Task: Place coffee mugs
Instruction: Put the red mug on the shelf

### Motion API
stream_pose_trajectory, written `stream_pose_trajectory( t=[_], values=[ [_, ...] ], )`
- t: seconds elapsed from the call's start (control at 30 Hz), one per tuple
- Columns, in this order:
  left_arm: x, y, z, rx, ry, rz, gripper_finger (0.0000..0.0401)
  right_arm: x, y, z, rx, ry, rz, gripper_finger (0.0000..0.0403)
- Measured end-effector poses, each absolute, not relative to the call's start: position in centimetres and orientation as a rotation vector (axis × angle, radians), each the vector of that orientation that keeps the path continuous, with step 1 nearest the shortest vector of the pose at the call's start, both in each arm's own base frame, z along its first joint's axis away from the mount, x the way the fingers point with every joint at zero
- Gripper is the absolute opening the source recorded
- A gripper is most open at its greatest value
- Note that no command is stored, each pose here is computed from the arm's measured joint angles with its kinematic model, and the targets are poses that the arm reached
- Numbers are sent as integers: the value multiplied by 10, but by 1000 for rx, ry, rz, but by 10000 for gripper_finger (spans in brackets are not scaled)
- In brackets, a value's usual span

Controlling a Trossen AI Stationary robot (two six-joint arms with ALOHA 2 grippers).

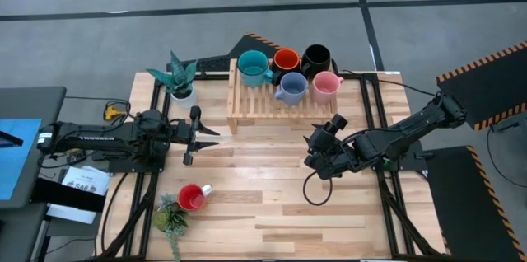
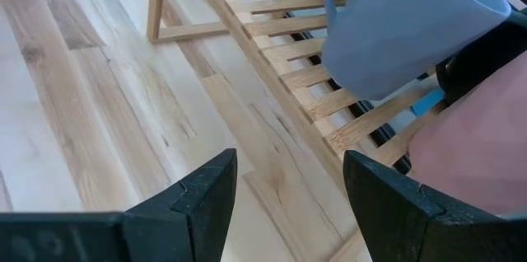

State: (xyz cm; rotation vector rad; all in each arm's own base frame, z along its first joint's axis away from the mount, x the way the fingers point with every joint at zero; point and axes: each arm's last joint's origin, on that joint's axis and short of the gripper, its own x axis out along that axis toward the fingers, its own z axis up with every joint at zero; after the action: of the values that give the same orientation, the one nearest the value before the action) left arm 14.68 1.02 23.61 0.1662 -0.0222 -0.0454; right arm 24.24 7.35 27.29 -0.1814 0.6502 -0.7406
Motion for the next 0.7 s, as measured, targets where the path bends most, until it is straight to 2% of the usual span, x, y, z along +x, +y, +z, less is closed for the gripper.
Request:
stream_pose_trajectory(
  t=[0.23, 0.4, 0.7],
  values=[
    [147, 6, 236, 156, -25, -76, 112, 243, 74, 273, -174, 647, -742, 249],
    [150, -12, 246, 262, 11, -180, 112, 243, 74, 273, -174, 646, -742, 249],
    [159, -50, 276, 311, 478, -181, 112, 243, 74, 273, -167, 639, -742, 249]
  ],
)
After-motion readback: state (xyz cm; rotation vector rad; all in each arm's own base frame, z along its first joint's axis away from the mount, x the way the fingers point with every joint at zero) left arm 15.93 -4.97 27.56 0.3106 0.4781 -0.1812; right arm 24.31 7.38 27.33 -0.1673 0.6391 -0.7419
